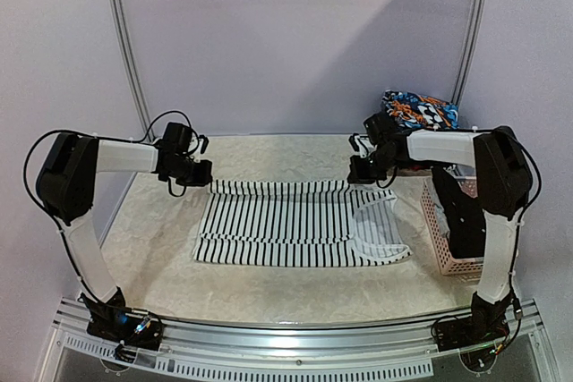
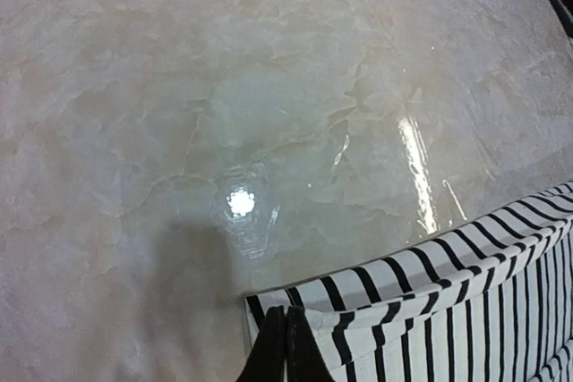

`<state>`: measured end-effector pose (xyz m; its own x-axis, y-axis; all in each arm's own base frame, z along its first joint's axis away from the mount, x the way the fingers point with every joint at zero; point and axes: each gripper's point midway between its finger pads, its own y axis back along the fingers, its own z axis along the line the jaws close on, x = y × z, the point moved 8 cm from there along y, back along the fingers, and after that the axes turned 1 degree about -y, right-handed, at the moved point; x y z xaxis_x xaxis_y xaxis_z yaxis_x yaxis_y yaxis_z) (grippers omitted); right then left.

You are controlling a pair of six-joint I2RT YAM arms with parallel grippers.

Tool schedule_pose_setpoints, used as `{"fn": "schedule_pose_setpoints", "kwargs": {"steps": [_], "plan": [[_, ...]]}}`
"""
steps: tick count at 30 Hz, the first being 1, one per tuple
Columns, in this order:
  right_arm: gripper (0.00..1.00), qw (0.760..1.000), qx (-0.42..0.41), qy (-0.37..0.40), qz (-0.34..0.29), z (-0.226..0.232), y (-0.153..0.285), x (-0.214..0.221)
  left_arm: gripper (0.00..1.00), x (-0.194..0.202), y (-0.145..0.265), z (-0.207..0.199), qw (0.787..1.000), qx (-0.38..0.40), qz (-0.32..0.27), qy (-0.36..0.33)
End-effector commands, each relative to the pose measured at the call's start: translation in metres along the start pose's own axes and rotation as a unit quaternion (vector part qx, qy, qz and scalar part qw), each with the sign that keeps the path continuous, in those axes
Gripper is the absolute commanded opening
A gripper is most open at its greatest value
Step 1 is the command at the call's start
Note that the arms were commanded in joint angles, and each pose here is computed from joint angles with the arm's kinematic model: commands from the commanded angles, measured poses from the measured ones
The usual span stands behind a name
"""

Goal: Fold and stack the mixed laundry pile
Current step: Fold the 1/3-folded tank top at the center of the board.

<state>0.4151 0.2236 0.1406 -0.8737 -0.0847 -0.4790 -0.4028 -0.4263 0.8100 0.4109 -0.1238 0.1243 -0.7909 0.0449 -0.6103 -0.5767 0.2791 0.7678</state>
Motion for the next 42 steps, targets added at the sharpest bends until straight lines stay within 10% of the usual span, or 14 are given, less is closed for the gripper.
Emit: {"fn": "schedule_pose_setpoints", "kwargs": {"steps": [1,42], "plan": [[0.0,1.0,0.006,0.004,-0.021,0.004,0.015,-0.001,0.0,-0.006,0.016,-0.01,1.0,0.008,-0.024,-0.017],[0.0,1.0,0.009,0.003,0.017,0.003,0.005,0.049,0.0,0.043,0.018,-0.01,1.0,-0.013,0.006,-0.017]]}}
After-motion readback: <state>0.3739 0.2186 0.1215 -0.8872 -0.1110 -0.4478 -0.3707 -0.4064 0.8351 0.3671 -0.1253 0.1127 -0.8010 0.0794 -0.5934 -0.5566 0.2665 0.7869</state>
